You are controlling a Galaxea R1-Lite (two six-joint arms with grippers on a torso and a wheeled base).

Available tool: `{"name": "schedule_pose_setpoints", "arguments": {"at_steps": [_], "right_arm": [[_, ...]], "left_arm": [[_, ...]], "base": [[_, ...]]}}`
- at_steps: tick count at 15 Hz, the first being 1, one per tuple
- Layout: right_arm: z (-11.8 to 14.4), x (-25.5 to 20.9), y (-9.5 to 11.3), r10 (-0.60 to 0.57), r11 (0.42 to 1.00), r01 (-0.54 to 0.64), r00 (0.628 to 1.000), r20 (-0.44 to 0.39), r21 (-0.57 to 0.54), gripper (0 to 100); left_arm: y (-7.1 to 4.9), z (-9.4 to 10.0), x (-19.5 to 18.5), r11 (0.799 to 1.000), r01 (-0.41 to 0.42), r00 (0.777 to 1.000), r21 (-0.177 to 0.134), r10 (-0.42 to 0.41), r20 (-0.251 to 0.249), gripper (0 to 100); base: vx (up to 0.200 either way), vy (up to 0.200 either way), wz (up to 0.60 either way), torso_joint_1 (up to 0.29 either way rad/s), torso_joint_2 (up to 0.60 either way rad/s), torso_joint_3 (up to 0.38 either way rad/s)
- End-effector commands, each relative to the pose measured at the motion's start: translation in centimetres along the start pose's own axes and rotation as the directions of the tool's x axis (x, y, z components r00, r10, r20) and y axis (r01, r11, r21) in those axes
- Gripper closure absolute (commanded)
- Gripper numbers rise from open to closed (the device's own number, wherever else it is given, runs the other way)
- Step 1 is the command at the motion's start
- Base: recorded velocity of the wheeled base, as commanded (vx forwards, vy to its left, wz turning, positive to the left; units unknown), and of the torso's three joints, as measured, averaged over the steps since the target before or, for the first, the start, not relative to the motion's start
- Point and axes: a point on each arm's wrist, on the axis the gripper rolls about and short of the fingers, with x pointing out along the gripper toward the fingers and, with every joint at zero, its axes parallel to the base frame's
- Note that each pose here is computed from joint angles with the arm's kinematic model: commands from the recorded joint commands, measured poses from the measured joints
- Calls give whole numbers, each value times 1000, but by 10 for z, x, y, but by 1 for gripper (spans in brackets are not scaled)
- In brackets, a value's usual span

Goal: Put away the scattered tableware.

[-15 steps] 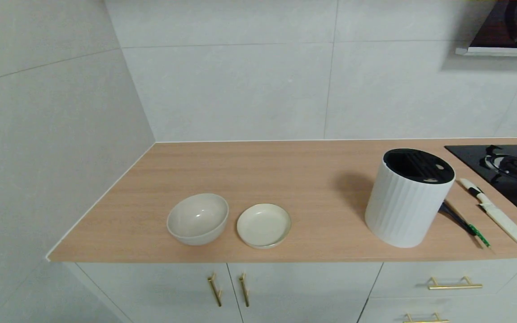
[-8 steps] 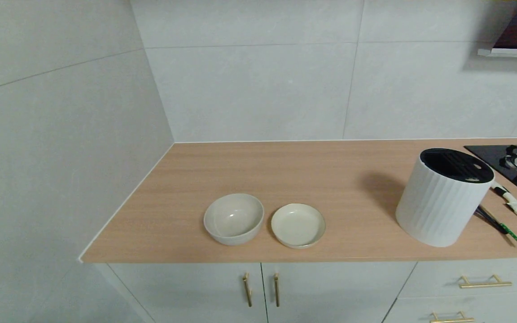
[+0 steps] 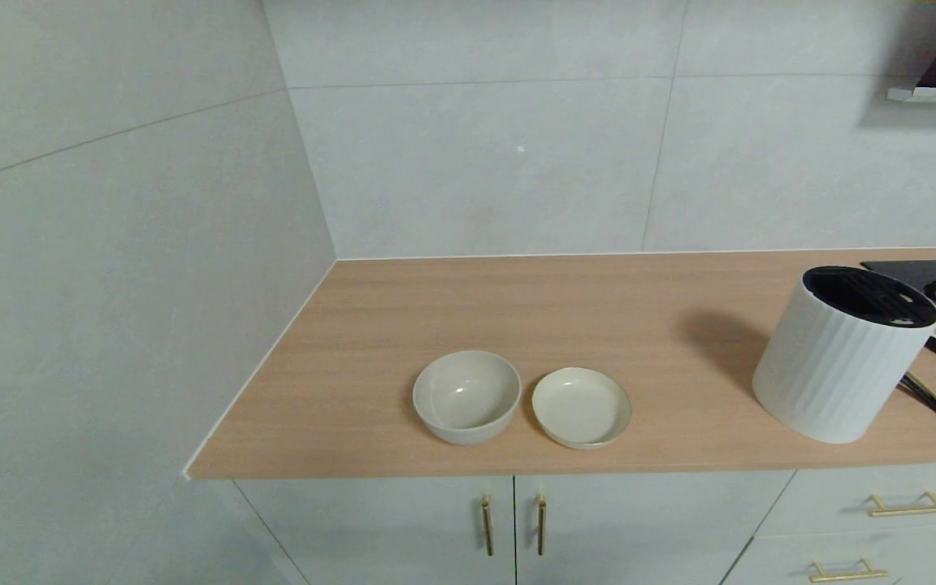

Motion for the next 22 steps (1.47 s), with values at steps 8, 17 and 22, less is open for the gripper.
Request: {"name": "schedule_pose_setpoints", "arguments": {"at_steps": [8,17,22], "right_arm": [[0,0,0,0,1000,0,1000,0,1,0],[0,0,0,0,1000,0,1000,0,1,0],[0,0,0,0,1000,0,1000,0,1,0]], "left_arm": [[0,0,0,1000,1,1000,0,-1,-1,0],[0,0,0,1000,1,1000,0,-1,-1,0],[0,0,0,1000,1,1000,0,-1,-1,0]], "base": [[0,0,0,-11,27,14],[0,0,0,-235,516,275],[0,0,0,-227,518,290]]}}
